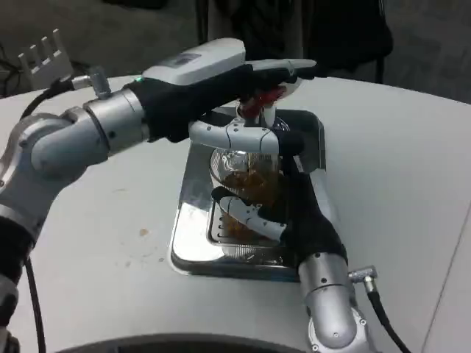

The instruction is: Grasp the cup under the faucet to collect the drink, then remove the cup.

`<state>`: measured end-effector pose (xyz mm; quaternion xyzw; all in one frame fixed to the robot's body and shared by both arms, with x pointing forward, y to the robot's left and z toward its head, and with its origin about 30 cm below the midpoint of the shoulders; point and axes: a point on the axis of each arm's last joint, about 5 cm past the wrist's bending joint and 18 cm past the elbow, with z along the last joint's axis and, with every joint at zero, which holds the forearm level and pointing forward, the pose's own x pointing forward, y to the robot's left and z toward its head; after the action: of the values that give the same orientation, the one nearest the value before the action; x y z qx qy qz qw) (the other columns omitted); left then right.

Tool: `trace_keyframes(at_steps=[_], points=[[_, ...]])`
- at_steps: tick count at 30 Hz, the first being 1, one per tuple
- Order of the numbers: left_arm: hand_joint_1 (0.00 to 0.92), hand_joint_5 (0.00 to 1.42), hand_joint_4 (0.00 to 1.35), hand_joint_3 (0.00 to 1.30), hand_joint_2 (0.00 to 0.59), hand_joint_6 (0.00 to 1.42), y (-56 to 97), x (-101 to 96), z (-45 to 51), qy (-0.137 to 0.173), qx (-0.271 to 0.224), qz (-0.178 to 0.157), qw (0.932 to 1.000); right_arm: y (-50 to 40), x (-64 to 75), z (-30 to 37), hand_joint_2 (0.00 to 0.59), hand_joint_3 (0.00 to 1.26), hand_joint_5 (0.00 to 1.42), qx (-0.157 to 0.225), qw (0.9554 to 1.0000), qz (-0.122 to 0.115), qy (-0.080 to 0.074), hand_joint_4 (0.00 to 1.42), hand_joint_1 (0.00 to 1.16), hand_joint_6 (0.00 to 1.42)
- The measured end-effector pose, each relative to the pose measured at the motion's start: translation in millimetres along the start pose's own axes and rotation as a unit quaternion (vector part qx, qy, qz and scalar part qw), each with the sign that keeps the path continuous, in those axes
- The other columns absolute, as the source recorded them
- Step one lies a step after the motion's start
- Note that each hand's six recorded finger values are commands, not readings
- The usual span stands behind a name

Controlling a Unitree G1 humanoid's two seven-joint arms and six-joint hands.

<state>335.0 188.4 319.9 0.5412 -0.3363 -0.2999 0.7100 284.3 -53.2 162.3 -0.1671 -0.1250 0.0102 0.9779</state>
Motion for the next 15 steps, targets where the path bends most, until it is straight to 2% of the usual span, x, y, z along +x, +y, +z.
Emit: trace_keyframes(at_steps=[7,15], points=[[0.0,0.13,0.07,0.14,0.105,0.28,-0.1,-0.4,-0.4,0.0,0.0,0.0,1.0,2.9,-3.5,-2.7,0.224,0.26,0.38,0.002,0.9995,-0.031,0.001,0.33,0.78,0.31],[0.0,0.13,0.08,0.14,0.103,0.28,0.8,-1.9,-0.2,0.0,0.004,0.0,1.0,6.1,-6.5,-4.8,0.228,0.36,0.44,0.01,0.999,-0.044,-0.003,0.4,0.79,0.38]])
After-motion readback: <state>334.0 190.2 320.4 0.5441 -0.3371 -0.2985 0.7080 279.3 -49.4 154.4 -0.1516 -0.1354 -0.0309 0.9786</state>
